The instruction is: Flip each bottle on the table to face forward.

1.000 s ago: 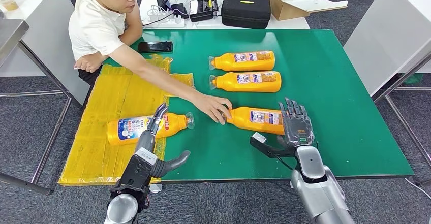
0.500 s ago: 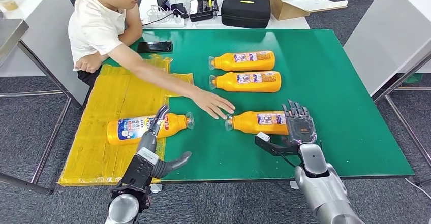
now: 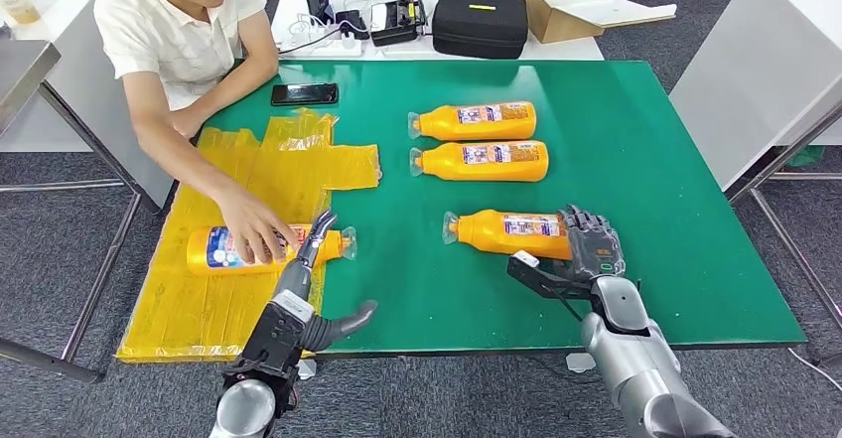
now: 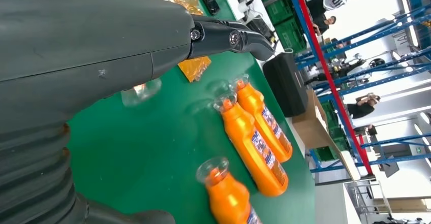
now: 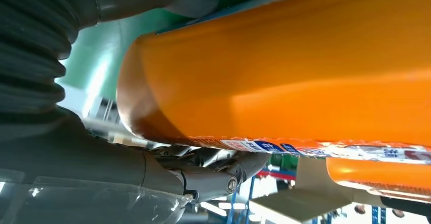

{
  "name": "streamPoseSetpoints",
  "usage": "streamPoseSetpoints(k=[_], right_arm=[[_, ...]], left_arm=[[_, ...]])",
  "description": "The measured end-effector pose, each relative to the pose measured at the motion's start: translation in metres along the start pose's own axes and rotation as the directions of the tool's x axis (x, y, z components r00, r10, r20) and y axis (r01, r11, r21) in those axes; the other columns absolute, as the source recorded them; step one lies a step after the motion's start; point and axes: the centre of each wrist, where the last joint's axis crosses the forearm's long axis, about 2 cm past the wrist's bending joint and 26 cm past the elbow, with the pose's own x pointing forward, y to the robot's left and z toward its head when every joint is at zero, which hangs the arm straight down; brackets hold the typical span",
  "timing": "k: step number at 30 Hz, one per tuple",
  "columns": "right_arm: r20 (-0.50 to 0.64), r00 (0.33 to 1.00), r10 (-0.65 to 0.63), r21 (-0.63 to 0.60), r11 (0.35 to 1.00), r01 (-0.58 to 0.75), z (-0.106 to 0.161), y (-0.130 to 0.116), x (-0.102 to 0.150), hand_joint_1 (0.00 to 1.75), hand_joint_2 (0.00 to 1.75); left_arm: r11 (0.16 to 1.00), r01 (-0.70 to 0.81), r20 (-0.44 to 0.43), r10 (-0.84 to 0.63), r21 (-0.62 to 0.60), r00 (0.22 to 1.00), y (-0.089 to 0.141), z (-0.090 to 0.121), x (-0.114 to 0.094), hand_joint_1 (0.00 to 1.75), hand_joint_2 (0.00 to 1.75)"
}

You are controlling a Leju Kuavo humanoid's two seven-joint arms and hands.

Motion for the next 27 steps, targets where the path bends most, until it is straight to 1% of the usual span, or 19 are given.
streamPoseSetpoints(k=[3, 5, 11, 19, 21, 23, 25, 27], right_arm=[[0.020, 0.993, -0.114, 0.024, 0.993, 0.113, 0.001, 0.002, -0.013, 1.75, 1.75], [0.030, 0.987, -0.156, 0.028, 0.987, 0.155, 0.002, 0.004, -0.018, 1.75, 1.75], [0.090, 0.958, -0.274, 0.024, 0.962, 0.272, 0.009, 0.013, -0.023, 1.75, 1.75], [0.122, 0.935, -0.334, 0.026, 0.943, 0.333, 0.013, 0.017, -0.024, 1.75, 1.75], [0.155, 0.913, -0.376, 0.027, 0.926, 0.377, 0.016, 0.019, -0.023, 1.75, 1.75], [0.203, 0.871, -0.446, 0.026, 0.892, 0.451, 0.019, 0.021, -0.016, 1.75, 1.75], [0.255, 0.804, -0.537, 0.033, 0.836, 0.548, 0.021, 0.021, -0.002, 1.75, 1.75], [0.313, 0.725, -0.613, 0.058, 0.774, 0.630, 0.023, 0.019, 0.016, 1.75, 1.75]], left_arm=[[1.000, -0.013, 0.002, 0.013, -0.006, 1.000, -0.001, 0.000, -0.001, 0.00, 1.75], [1.000, -0.017, 0.003, 0.017, -0.009, 1.000, -0.002, 0.000, -0.001, 0.00, 1.75], [1.000, -0.028, 0.006, 0.028, -0.013, 1.000, -0.003, 0.000, -0.001, 0.00, 1.75], [0.999, -0.049, 0.009, 0.049, -0.013, 0.999, -0.004, -0.001, -0.001, 0.00, 1.75], [0.993, -0.117, 0.008, 0.117, -0.007, 0.993, -0.004, -0.001, -0.001, 0.00, 1.75], [0.969, -0.245, -0.006, 0.245, 0.016, 0.970, -0.004, 0.000, -0.002, 0.00, 1.75], [0.922, -0.385, -0.036, 0.387, 0.047, 0.922, -0.004, 0.001, -0.004, 0.00, 1.75], [0.861, -0.505, -0.077, 0.509, 0.066, 0.857, -0.006, 0.003, -0.008, 0.00, 1.75]])
